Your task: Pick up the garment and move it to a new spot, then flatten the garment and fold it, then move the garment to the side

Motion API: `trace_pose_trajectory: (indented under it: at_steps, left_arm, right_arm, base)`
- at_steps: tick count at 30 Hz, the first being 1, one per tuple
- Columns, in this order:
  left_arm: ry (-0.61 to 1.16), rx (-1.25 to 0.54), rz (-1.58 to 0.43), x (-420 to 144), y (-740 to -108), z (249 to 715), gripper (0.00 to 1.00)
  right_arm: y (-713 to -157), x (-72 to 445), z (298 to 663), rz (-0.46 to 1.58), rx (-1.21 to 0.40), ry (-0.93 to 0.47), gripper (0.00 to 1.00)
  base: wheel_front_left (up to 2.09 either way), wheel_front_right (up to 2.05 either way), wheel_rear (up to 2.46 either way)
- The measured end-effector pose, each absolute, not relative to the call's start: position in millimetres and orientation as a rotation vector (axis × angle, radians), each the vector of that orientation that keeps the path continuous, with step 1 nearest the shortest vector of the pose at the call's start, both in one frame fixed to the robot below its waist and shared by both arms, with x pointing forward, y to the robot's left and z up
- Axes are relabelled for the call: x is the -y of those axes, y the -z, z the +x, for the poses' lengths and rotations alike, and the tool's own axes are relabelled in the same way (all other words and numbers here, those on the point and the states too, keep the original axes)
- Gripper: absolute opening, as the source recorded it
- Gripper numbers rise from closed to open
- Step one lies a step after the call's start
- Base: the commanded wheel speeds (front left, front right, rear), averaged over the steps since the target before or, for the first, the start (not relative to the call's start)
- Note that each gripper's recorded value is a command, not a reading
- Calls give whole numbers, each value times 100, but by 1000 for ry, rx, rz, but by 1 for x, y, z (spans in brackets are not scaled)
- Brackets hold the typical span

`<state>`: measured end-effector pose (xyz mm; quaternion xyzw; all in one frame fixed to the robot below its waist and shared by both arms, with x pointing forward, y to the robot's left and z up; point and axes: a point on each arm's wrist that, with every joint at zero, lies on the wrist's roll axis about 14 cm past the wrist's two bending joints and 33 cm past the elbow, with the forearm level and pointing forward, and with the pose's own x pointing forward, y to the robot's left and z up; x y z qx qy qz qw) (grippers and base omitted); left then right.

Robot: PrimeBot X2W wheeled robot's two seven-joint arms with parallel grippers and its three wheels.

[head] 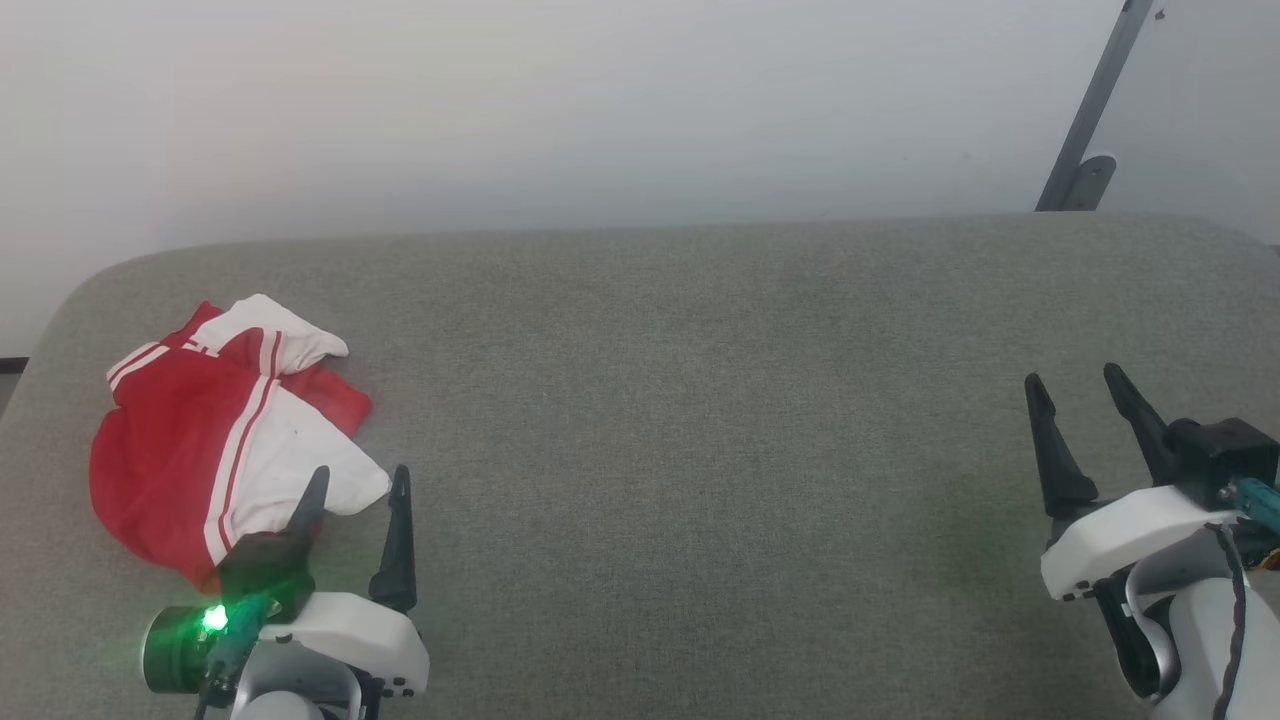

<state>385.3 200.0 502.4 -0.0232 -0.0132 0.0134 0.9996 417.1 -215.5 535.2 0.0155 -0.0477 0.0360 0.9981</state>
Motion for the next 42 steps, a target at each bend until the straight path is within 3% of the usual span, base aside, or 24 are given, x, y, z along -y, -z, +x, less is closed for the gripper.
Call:
trace_pose_trajectory:
  at_steps: [22,33,42]
  left_arm:
    - [-24,42,62,-205,-500,385,100]
    - [-48,25,24,-211,-495,383,100]
    - [-180,21,-5,-248,-493,362,100]
  right_arm:
    - [-543,220,420,-79,133,-73,100]
    - [-544,217,424,-45,137,-76,100]
    - [-536,164,440,-9,121,-216,100]
  base:
    - [0,0,0]
    - [0,0,0]
    - [0,0,0]
